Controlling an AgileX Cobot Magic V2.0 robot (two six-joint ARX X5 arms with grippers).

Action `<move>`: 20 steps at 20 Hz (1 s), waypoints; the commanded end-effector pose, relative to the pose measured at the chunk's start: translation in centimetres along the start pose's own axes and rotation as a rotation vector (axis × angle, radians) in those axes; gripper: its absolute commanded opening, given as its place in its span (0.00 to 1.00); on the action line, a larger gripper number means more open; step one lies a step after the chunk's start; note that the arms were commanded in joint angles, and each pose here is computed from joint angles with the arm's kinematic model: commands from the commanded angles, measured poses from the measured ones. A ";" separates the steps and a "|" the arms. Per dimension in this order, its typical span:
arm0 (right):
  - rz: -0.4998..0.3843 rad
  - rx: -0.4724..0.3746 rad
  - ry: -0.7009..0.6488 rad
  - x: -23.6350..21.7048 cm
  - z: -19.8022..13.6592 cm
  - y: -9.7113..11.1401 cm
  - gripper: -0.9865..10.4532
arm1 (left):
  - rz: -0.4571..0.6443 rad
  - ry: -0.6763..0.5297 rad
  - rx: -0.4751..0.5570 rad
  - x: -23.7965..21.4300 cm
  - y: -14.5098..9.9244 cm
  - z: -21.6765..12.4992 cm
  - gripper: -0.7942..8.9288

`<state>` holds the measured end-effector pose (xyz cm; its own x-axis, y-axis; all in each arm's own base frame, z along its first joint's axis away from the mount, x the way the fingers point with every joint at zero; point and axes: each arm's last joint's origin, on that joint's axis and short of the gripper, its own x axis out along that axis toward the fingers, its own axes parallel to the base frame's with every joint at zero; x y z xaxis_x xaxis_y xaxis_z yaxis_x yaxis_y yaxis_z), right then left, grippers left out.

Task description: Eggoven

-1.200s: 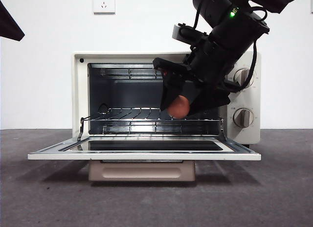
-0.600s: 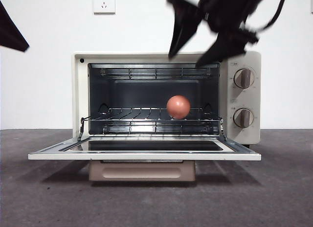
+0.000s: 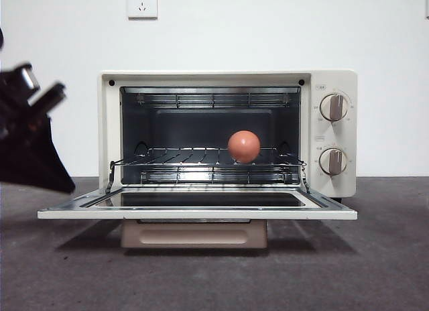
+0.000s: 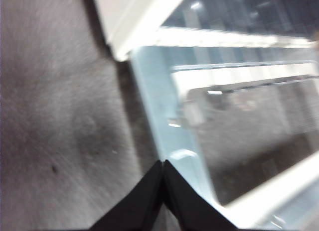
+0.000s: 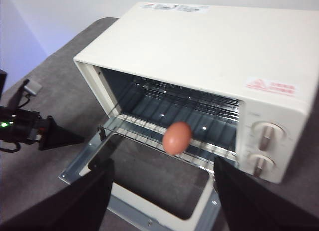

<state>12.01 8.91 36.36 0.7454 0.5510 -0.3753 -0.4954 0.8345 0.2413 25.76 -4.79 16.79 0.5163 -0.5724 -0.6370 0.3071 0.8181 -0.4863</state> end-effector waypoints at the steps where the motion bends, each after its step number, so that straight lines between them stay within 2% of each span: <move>1: -0.001 -0.015 -0.025 -1.3 0.3 0.1 0.37 | 0.006 0.020 -0.032 1.5 0.9 -0.2 0.09; 5: -0.029 -0.013 -0.055 -2.6 0.1 0.0 0.37 | 0.004 0.071 -0.052 3.3 1.8 -1.0 0.09; 10: -0.037 -0.014 -0.047 -2.7 0.0 -0.1 0.37 | -0.161 0.110 -0.065 4.1 1.6 -1.4 0.09; 13: -0.037 -0.014 -0.046 -2.7 0.0 -0.1 0.37 | -0.214 0.132 -0.087 4.4 1.7 -1.6 0.09; 20: -0.040 -0.012 -0.036 -2.7 -0.1 -0.1 0.37 | -0.399 0.044 -0.154 3.7 2.0 0.0 0.09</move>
<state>10.07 7.28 36.63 0.7774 0.5083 -0.3705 -0.4581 0.8612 0.2202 27.84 -4.63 13.08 0.3742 -0.8091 -0.4532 0.3211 0.5715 -0.7552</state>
